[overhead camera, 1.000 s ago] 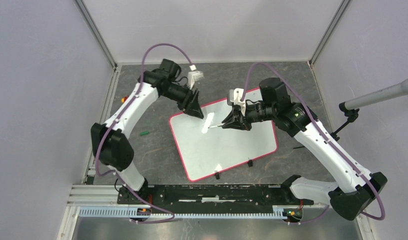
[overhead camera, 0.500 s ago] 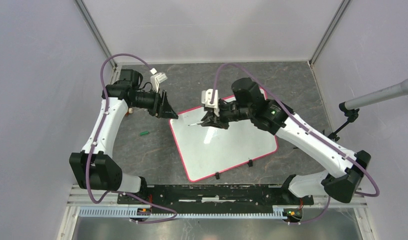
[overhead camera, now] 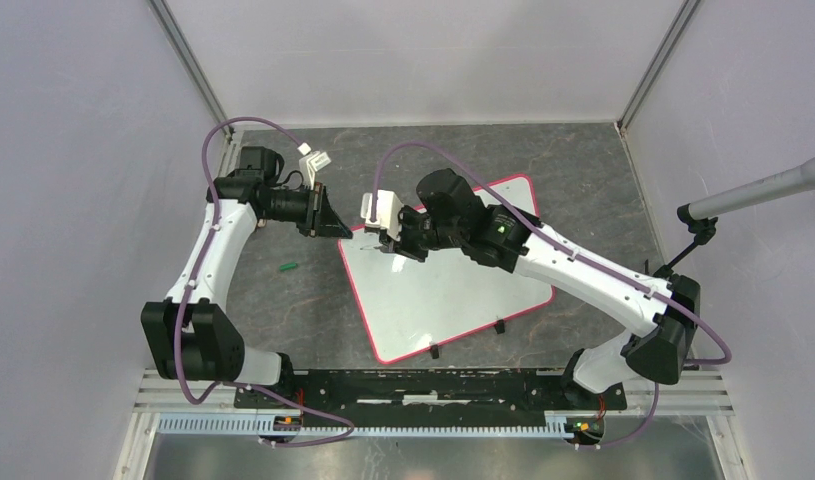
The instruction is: Write a sentence on the whiteboard
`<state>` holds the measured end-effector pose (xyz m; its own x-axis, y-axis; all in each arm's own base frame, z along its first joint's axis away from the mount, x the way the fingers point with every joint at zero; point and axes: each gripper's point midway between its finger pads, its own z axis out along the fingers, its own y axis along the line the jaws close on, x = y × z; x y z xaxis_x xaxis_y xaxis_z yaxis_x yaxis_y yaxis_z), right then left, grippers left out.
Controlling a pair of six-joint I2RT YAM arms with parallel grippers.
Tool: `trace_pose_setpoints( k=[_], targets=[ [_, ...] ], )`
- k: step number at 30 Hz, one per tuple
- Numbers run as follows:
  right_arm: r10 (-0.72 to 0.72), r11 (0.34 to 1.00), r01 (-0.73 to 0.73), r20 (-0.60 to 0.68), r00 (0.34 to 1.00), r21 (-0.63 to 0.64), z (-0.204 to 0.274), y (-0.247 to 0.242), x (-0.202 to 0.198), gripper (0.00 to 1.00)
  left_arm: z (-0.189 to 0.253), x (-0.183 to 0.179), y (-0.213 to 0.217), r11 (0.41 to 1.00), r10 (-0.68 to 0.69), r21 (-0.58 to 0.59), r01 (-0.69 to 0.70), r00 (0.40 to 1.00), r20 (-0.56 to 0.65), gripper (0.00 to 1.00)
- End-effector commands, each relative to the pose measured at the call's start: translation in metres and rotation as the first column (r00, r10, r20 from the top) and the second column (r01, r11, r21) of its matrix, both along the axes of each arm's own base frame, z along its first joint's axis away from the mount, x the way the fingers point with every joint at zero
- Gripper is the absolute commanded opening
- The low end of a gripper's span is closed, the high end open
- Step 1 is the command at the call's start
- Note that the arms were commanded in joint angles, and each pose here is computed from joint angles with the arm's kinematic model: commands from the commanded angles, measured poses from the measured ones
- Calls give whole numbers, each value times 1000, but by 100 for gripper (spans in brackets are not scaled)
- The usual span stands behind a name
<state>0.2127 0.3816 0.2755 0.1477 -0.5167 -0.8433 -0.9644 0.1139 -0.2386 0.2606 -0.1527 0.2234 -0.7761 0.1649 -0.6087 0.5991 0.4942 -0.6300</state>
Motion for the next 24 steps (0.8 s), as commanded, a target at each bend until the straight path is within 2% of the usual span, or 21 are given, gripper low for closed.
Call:
trace_pose_setpoints(
  k=[1,11,24],
  targets=[
    [-27,998,25,32,999,64,23,12,8,0,20,-8,-7,997,-29,-71,33,998,49,18],
    [-19,997,18,9,1000,74,23,23,9,0,20,-10,-7,997,-40,-71,45,997,70,3],
    [-40,998,39,19,999,57,19,24,15,0,22,-12,-7,996,-49,-64,56,994,100,2]
  ],
)
